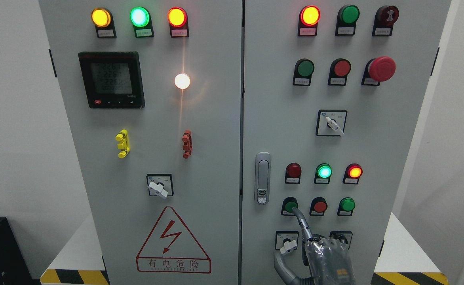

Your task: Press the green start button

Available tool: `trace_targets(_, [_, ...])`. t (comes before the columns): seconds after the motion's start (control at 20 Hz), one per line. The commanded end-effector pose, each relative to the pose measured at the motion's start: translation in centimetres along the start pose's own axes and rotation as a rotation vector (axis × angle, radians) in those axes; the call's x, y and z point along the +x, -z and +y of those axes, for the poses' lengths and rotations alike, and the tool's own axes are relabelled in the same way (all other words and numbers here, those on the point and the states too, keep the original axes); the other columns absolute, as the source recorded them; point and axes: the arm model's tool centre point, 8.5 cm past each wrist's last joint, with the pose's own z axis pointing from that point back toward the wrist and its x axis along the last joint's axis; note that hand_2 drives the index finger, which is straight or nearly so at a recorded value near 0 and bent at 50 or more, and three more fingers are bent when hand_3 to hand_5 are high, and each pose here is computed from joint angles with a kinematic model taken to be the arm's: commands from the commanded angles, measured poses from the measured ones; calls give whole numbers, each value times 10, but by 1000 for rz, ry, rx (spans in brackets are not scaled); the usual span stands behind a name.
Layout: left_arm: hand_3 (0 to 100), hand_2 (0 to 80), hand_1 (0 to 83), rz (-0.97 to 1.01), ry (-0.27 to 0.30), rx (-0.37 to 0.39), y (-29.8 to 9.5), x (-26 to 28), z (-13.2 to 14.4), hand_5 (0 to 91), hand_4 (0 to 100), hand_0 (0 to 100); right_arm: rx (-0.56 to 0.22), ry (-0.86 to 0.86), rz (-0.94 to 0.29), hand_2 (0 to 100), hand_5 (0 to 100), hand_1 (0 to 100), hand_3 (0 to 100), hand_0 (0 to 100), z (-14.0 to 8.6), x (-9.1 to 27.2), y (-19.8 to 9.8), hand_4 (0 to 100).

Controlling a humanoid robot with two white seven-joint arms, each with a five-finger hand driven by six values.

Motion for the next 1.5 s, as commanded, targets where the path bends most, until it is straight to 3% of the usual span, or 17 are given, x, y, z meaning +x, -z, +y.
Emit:
trace_targets(0.0, [0, 0, 556, -50, 0, -5, 1, 24, -2, 0, 0, 120, 45, 8, 9, 0, 1000, 346, 1000, 447, 17, -3, 4, 924])
trace_targets(0.9, [0, 0, 556, -50, 1, -4, 1, 24, -1, 0, 0, 120, 40, 5, 15, 0, 1000, 349, 1000, 462, 16, -4, 9, 925])
trace_targets(1.45, [0, 0, 556, -50, 0, -5, 1, 24, -2, 0, 0, 120, -39, 37, -9, 0, 1000, 366, 1000, 490, -12, 6, 3, 920])
